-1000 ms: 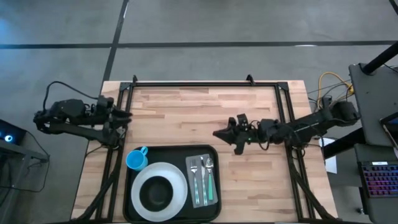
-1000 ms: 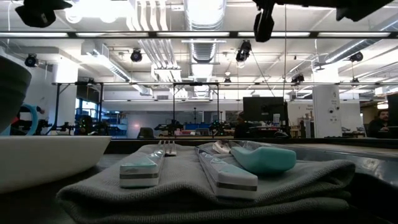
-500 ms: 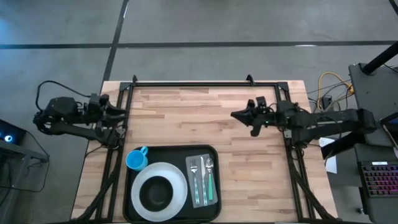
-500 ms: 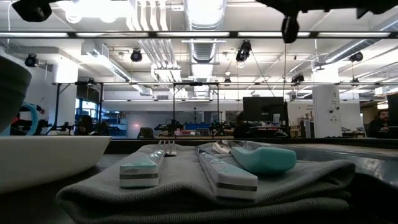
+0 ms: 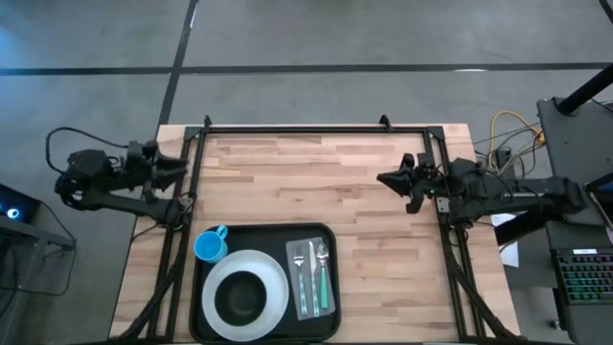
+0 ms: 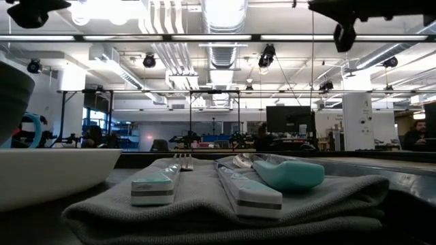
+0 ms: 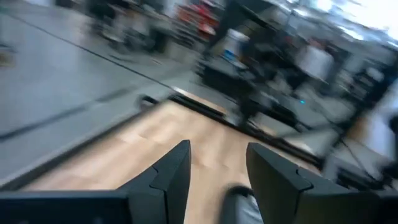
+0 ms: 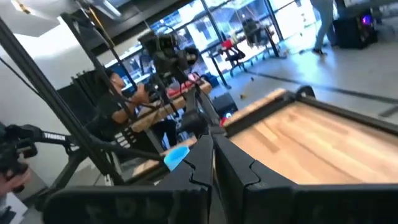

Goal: Set up tray
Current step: Return to Home Position

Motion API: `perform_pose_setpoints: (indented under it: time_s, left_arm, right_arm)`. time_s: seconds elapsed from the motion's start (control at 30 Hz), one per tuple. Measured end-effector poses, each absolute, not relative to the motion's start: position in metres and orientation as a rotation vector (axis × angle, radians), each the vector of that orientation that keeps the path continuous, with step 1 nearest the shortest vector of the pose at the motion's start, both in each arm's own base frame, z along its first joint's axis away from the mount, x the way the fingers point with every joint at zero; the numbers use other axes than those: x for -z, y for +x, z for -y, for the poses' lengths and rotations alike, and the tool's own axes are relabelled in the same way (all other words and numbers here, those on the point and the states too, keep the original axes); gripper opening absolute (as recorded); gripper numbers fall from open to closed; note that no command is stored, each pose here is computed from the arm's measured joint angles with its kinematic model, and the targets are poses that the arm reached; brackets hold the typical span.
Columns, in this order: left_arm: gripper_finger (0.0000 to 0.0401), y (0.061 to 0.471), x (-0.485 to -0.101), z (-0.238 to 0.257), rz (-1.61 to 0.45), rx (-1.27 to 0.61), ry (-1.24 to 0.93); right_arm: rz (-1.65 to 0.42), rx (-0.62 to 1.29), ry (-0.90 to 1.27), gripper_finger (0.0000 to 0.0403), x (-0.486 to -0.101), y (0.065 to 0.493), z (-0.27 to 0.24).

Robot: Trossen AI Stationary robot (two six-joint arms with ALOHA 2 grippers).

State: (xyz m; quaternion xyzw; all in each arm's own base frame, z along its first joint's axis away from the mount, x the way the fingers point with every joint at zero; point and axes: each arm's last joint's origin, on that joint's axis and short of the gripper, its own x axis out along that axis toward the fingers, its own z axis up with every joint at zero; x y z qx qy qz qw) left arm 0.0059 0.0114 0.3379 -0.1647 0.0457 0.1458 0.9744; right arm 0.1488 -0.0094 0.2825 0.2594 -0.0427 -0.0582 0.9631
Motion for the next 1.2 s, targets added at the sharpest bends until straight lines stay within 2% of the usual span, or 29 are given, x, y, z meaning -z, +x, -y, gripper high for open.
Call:
perform_pose_setpoints:
  time_s: [0.23,0.33,0.47,0.67,0.83,1.2]
  left_arm:
    - [0.0137,0.0,-0.326,-0.018,0.003,-0.512,-0.469]
    - [0.0137,0.003,-0.319,-0.018,0.016,-0.528,-0.551]
    - [0.0137,0.018,-0.316,-0.012,0.041,-0.363,-0.441]
    - [0.0137,0.037,-0.309,-0.002,0.217,-0.08,-0.32]
    - [0.0137,0.041,-0.289,-0.001,0.209,-0.065,-0.312]
    - [0.0137,0.054,-0.266,0.002,0.117,-0.043,-0.292]
  right_arm:
    - [0.107,0.072,0.533,0.0009,-0.253,0.125,0.007]
    - [0.151,0.06,0.531,0.0009,-0.243,0.114,0.007]
    - [0.196,0.048,0.513,0.0009,-0.228,0.103,0.006]
    - [0.255,0.034,0.504,0.0009,-0.205,0.092,0.006]
    - [0.246,0.038,0.506,0.0009,-0.19,0.094,0.006]
    - [0.18,0.089,0.477,0.0009,-0.181,0.097,0.007]
